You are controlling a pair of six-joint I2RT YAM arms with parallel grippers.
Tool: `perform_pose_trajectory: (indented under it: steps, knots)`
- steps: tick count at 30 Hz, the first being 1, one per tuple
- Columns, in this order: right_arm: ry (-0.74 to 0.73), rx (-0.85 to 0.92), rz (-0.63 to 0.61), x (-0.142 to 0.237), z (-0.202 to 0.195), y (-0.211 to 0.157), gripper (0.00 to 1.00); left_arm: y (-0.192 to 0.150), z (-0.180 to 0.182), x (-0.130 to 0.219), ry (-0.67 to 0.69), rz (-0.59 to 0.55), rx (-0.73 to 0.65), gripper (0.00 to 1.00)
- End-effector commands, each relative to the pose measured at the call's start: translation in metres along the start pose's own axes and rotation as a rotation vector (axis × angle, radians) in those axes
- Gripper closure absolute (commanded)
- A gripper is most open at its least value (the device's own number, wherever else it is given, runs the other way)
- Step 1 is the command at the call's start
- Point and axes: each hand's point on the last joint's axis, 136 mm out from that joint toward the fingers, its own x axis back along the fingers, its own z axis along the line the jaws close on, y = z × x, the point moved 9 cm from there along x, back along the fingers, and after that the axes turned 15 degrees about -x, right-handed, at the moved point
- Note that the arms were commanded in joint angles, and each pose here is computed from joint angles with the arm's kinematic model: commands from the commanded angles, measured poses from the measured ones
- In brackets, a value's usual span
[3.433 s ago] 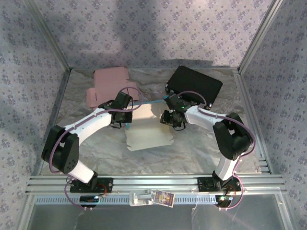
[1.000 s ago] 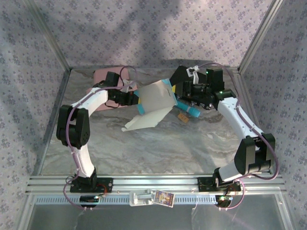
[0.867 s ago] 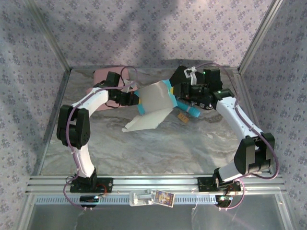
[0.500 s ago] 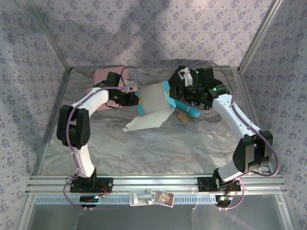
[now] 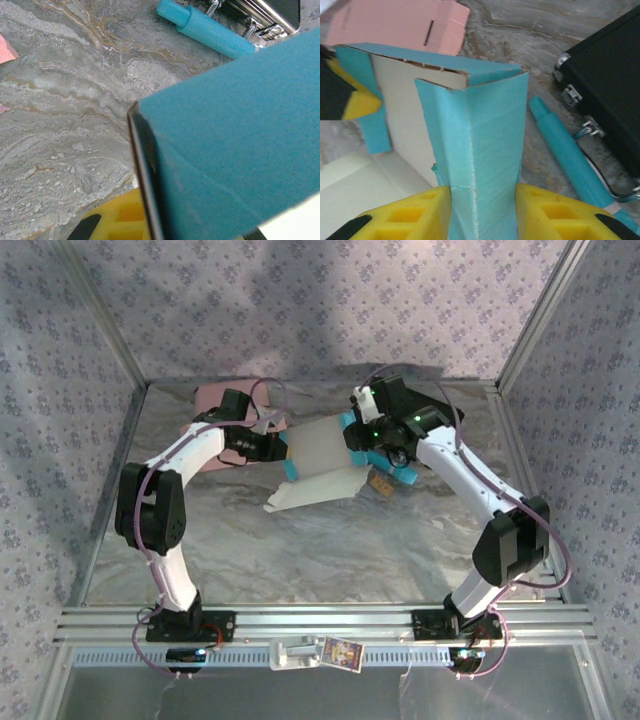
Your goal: Fold the paper box
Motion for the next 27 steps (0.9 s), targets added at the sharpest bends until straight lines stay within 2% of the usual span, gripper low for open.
perform_pose_trajectory:
  steps: [1,11,18,24,27]
  knots:
    - [-0.172,0.055,0.045,-0.01,-0.001,-0.005,0.66,0.009,-0.022,0.016,-0.037,-0.043,-0.072,1.0]
    - [-0.517,0.064,0.039,-0.028,0.01,-0.015,1.0,0.01,-0.034,0.007,0.016,-0.005,-0.062,1.0]
    - [-0.528,0.05,0.061,-0.038,0.01,-0.017,0.99,0.007,-0.04,0.005,0.037,0.007,-0.053,1.0]
    - [-0.528,0.042,0.087,-0.047,0.009,-0.019,0.92,0.004,-0.041,0.004,0.043,0.015,-0.049,1.0]
    - [-0.563,0.044,0.079,-0.048,0.009,-0.018,0.99,0.005,-0.042,0.004,0.045,0.016,-0.049,1.0]
